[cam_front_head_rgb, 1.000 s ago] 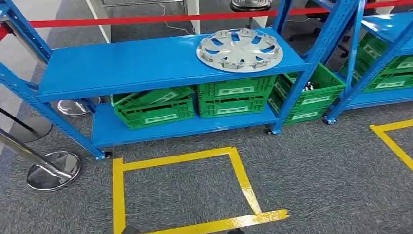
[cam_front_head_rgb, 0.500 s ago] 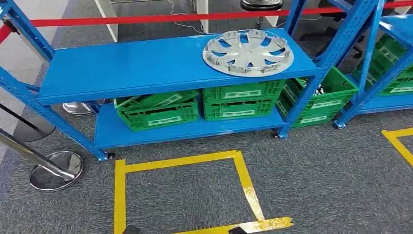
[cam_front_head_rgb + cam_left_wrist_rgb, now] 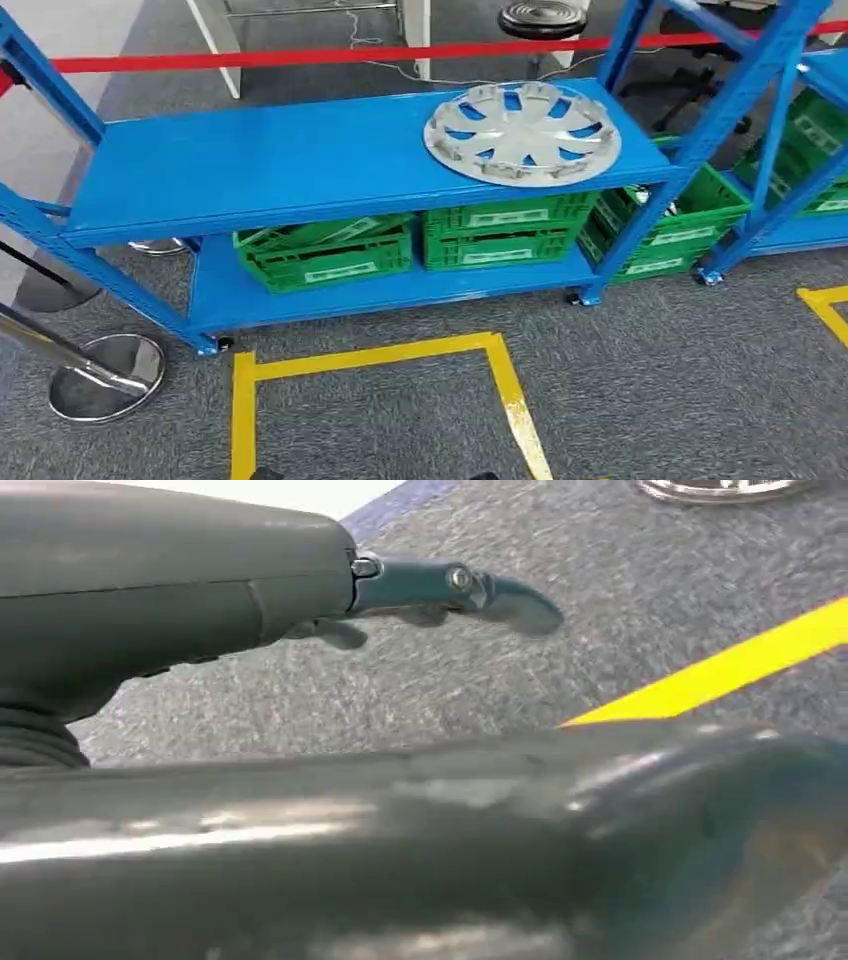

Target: Take the parts from the cabinet and place them on the table.

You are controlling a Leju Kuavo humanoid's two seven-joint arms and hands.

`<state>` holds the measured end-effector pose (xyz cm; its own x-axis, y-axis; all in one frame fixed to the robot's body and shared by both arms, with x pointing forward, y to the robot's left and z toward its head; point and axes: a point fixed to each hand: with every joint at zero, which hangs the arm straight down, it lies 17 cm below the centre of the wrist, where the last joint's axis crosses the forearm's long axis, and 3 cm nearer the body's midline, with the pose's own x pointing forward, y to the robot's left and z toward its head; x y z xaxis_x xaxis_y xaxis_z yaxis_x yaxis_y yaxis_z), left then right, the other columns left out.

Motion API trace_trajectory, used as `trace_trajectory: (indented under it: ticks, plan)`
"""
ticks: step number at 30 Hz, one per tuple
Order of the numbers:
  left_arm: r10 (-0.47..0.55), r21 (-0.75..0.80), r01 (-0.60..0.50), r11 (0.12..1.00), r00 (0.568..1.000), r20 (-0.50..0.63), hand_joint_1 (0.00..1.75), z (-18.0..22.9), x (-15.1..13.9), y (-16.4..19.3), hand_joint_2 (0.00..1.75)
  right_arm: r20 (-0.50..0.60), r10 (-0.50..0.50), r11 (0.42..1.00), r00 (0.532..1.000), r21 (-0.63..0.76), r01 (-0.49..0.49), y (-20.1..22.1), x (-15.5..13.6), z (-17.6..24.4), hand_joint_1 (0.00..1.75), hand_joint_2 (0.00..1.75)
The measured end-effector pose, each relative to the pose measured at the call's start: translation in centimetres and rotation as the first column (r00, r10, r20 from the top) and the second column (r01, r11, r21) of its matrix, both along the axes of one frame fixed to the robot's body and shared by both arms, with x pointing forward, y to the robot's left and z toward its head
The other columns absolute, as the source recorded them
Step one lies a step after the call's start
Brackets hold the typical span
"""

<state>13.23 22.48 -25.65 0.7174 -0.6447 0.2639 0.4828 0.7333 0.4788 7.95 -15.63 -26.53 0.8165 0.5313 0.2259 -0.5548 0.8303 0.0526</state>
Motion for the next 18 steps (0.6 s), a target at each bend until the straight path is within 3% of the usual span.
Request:
trace_trajectory:
  ticks: [13,18]
  plan:
    - [-0.003,-0.004,0.003,1.000,1.000,-0.017,0.00,-0.2,-0.9,-0.2,0.00,0.010,-0.005,1.000,1.000,0.007,0.005,0.0,0.8,0.1,0.00,0.00]
    - [-0.004,-0.004,0.004,1.000,1.000,0.000,0.00,0.0,0.2,-0.3,0.00,0.004,-0.005,1.000,1.000,0.008,0.005,0.2,0.8,0.2,0.00,0.00]
